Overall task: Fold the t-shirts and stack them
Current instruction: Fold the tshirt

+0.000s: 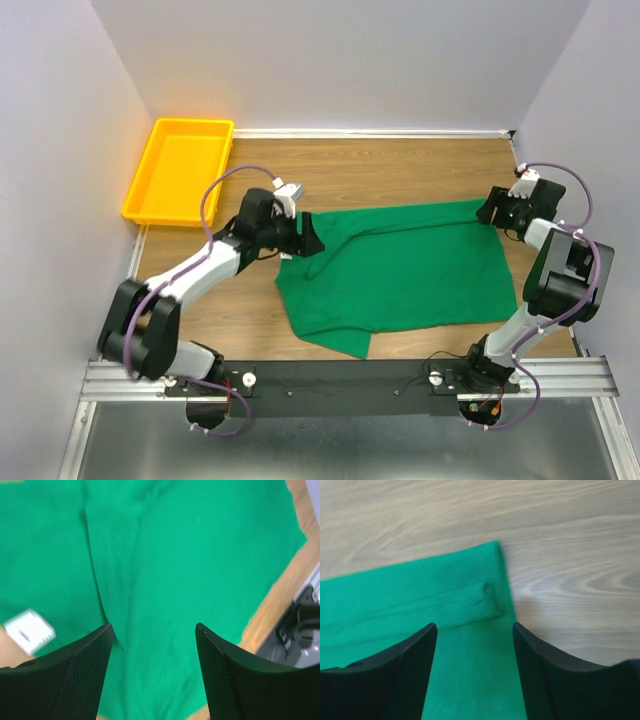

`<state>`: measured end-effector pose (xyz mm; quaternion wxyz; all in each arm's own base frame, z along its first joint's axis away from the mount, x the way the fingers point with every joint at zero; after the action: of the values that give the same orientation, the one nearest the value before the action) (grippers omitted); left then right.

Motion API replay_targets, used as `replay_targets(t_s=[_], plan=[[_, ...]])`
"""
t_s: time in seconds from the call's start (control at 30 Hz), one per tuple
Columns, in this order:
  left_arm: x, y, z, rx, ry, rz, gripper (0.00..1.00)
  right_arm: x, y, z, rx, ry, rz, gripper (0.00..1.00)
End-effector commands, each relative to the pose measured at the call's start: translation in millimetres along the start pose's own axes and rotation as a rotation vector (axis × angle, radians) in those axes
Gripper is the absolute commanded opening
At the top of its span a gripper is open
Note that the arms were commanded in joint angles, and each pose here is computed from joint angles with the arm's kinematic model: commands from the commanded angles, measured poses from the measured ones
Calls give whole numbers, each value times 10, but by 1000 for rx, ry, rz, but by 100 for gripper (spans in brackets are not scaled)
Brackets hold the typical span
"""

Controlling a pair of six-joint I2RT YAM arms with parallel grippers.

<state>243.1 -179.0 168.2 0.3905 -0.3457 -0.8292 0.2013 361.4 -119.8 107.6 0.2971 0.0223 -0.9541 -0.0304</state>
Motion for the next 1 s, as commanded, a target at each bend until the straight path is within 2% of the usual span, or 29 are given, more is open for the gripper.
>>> replay_targets(t_s=[0.0,0.1,0.3,0.43,0.63,0.83,0.97], plan=[[-384,245,-72,17,83,-68,74,106,202,20,33,70,-256,71],[-584,310,-175,7,102,-70,74,186,315,16,21,69,-355,71],[-999,482,-352,2,193,-121,70,345,364,-63,28,64,-353,71],[-1055,513,-332,-1,226,-118,66,403,391,-82,20,63,-355,72],[-1097,519,-234,-1,277,-75,53,406,396,-103,0,65,-355,72],[-1136,512,-160,4,306,-71,50,415,395,-135,-2,60,-354,72],[-1133,468,-170,1,308,-53,35,425,397,-144,0,58,-352,72]])
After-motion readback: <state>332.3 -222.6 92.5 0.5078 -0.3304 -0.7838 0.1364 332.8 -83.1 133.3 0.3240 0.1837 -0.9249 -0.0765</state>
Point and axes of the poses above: each gripper's point midway between its finger pads, its own x axis back along the fingers, its own y axis along the line the jaws close on, z = x × y, the point moved 8 cm from there along x, back along the fingers, and after that the axes turned 7 degrees about x, right-handed, at the moved point
